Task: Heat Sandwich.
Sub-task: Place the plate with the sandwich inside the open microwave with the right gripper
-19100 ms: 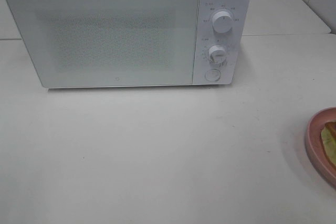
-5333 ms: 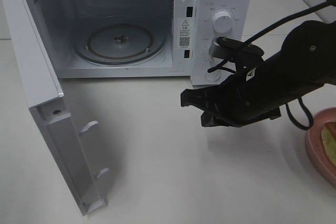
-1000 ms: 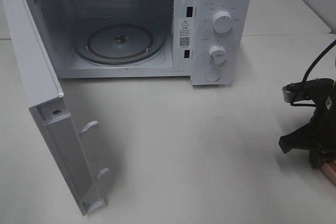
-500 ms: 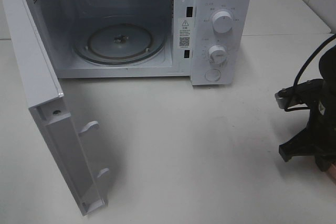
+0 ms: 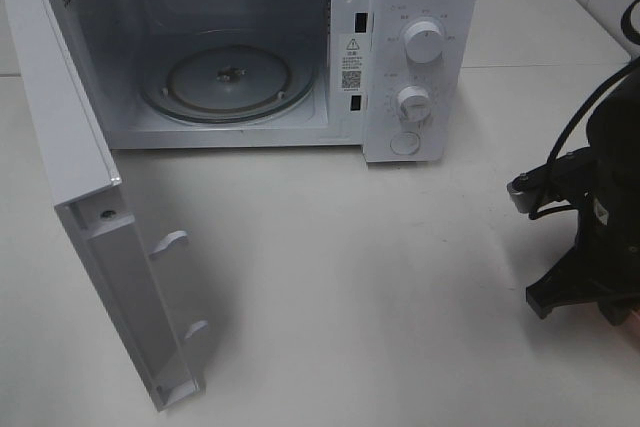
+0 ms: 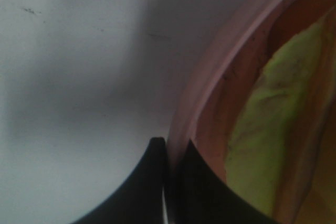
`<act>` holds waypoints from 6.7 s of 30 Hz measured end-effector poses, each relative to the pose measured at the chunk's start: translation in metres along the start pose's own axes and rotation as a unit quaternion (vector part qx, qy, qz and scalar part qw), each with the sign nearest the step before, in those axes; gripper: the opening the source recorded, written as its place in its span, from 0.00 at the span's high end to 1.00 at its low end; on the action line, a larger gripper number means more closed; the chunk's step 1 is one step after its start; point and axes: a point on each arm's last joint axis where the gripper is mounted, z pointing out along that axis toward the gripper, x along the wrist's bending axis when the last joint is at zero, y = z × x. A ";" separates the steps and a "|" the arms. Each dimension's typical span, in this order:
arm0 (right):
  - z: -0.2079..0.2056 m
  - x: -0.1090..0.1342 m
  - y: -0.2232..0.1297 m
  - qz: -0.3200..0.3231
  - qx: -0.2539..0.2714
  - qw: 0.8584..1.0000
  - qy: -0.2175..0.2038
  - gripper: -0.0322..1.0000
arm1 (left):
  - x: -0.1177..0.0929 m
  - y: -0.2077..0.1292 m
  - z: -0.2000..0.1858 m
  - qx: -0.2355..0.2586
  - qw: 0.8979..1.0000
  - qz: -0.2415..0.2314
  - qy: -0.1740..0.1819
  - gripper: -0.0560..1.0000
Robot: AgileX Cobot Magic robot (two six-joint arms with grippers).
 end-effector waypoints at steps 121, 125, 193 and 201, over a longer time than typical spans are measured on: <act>-0.112 0.136 -0.074 -0.659 -0.257 0.702 -0.082 0.93 | 0.000 0.000 0.000 0.000 1.000 0.000 0.000 0.02; -0.112 0.134 -0.072 -0.666 -0.258 0.694 -0.086 0.94 | 0.000 0.000 0.000 0.000 1.000 0.000 0.000 0.02; -0.114 0.106 0.030 -0.802 -0.297 0.517 -0.037 0.94 | 0.000 0.000 0.000 0.000 1.000 0.000 0.000 0.02; -0.117 0.117 0.050 -0.799 -0.307 0.516 -0.030 0.94 | 0.000 0.000 0.000 0.000 1.000 0.000 0.000 0.02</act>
